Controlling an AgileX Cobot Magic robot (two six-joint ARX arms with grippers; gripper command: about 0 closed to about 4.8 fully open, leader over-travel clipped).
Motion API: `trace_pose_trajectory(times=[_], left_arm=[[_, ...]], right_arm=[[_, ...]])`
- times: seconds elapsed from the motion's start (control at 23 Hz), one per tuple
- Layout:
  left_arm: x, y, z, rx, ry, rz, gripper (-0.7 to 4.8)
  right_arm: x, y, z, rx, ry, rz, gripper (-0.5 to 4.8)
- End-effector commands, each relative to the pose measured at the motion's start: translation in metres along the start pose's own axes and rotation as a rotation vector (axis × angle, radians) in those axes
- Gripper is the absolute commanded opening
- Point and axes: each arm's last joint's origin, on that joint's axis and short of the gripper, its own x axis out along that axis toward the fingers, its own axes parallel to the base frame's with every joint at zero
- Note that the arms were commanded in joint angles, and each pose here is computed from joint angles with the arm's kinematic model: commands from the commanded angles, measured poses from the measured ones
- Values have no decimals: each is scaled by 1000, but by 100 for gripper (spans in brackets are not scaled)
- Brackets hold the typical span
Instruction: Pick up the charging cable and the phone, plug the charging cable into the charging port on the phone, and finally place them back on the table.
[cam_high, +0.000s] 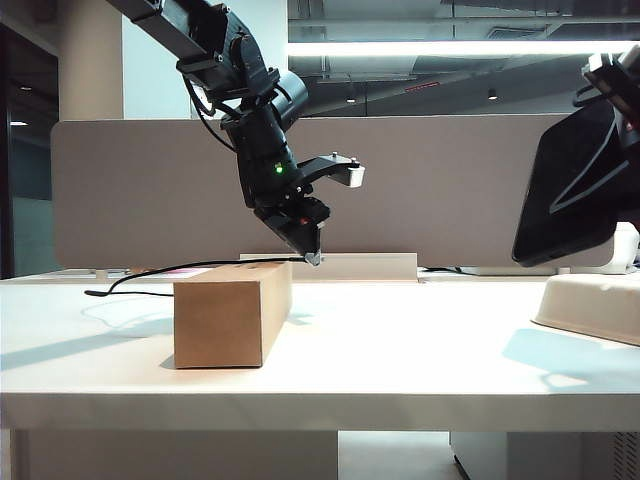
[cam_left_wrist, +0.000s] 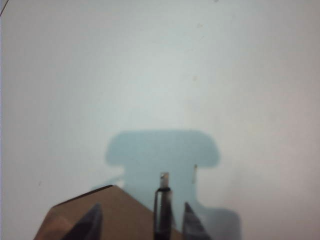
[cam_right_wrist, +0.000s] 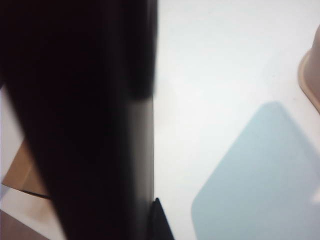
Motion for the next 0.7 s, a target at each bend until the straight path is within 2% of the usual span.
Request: trace_pose_trajectory(times=[0.04, 0.57, 0.61, 0.65, 0.7], left_arm=[[-1, 0, 3, 9, -16, 3, 137], [5, -1, 3, 9, -26, 6, 114], [5, -1, 2, 9, -25, 5, 92], [5, -1, 2, 9, -25, 5, 45], [5, -1, 2, 9, -25, 5, 43]], right_arm=[[-1, 3, 5, -35, -28, 21, -8], [-1, 3, 5, -36, -30, 18, -8], [-1, 3, 5, -36, -30, 18, -8], [-1, 3, 5, -36, -30, 18, -8], [-1, 3, 5, -36, -30, 18, -8]])
